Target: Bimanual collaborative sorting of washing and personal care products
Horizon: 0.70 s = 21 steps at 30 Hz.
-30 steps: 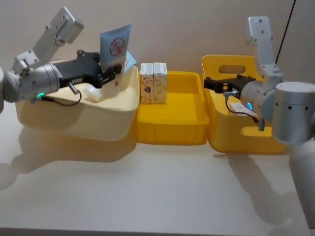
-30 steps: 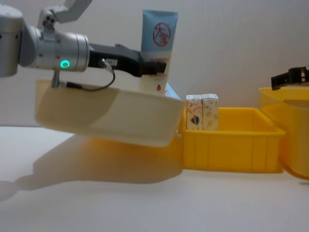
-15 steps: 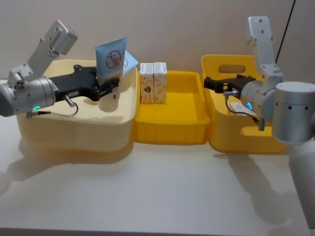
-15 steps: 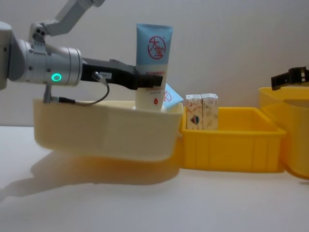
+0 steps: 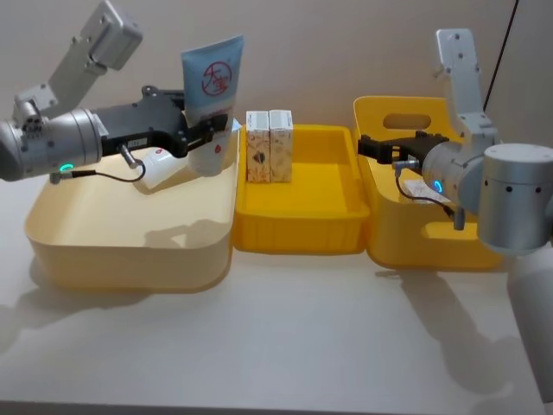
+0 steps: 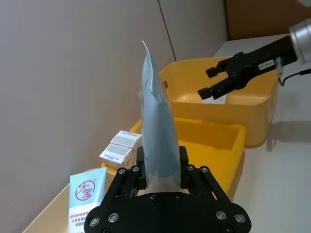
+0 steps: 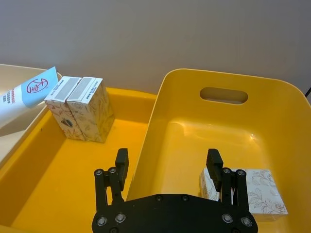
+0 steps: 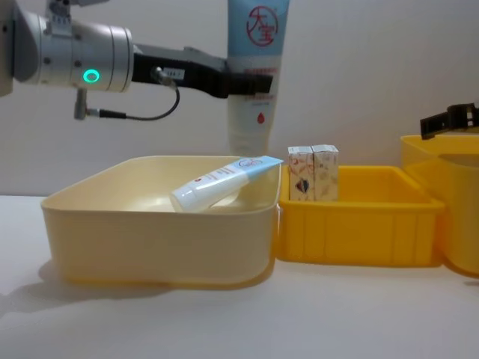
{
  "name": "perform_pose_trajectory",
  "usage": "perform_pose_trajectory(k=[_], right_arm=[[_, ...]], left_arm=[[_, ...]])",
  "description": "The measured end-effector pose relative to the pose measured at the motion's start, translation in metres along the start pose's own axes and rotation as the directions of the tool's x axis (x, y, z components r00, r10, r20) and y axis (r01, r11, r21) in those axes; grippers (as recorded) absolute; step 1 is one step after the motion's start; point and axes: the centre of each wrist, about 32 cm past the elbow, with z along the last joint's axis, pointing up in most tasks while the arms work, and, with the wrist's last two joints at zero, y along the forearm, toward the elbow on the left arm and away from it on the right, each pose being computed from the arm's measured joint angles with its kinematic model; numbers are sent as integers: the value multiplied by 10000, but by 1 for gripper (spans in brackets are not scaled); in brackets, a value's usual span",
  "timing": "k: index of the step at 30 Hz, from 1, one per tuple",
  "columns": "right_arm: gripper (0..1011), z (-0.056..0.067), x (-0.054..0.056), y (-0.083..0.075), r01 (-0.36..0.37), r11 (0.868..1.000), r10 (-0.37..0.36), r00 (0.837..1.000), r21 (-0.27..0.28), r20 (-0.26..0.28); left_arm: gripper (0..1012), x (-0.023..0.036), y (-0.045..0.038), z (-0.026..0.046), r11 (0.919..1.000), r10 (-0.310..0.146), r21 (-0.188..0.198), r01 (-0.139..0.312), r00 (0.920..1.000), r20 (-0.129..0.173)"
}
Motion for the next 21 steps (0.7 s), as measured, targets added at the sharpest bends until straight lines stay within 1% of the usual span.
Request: perform_pose_trajectory(k=[1, 2, 3, 6, 7, 9, 11, 12, 13, 14, 16, 17, 18, 20, 21], right_arm=[[1001, 0, 0, 0, 0, 10000, 0, 10000, 0, 0], [1001, 0, 0, 0, 0, 10000, 0, 10000, 1, -1], [1001, 0, 0, 0, 0, 10000, 0, 10000, 1, -1], [1001, 0, 0, 0, 0, 10000, 0, 10000, 0, -1], [1001, 0, 0, 0, 0, 10000, 0, 10000, 0, -1], [1001, 0, 0, 0, 0, 10000, 0, 10000, 1, 0], [1001, 0, 0, 0, 0, 10000, 0, 10000, 0, 0], [1001, 0, 0, 0, 0, 10000, 0, 10000, 1, 0], [1001, 0, 0, 0, 0, 10000, 0, 10000, 1, 0], [1001, 0, 0, 0, 0, 10000, 0, 10000, 0, 0], [1001, 0, 0, 0, -3, 10000, 3, 10000, 2, -4], [1001, 2, 2, -1, -6, 10000, 6, 10000, 14, -8], [1001, 5, 3, -4, -12, 10000, 12, 10000, 32, -8], [1001, 22, 5, -16, -74, 9999, 74, 10000, 128, 5], [1001, 28, 8, -21, -93, 9998, 93, 10000, 168, 16]], left_arm=[[351, -2, -4, 35, 10000, -60, -67, 60, 9999, 81], [351, -2, -4, 35, 10000, -60, -67, 60, 9999, 81], [352, -5, -8, 69, 9999, -97, -129, 100, 9998, 171], [352, -10, -14, 112, 9997, -117, -225, 124, 9994, 317], [351, -8, -20, 133, 9995, -104, -278, 115, 9991, 407], [351, -5, -27, 147, 9994, -80, -324, 96, 9988, 491], [351, 9, -44, 162, 9993, -36, -382, 59, 9981, 617], [351, 9, -44, 162, 9993, -36, -382, 59, 9981, 617], [351, 28, -60, 164, 9991, -7, -411, 35, 9976, 696], [352, 35, -71, 163, 9991, -2, -427, 33, 9974, 723], [352, 79, -120, 153, 9987, 12, -514, 31, 9966, 828], [351, 79, -120, 153, 9987, 12, -514, 31, 9966, 828], [352, 106, -147, 139, 9984, -17, -561, 65, 9963, 861], [352, 140, -188, 121, 9981, -60, -607, 112, 9963, 860], [352, 173, -221, 100, 9974, -133, -696, 196, 9959, 898]])
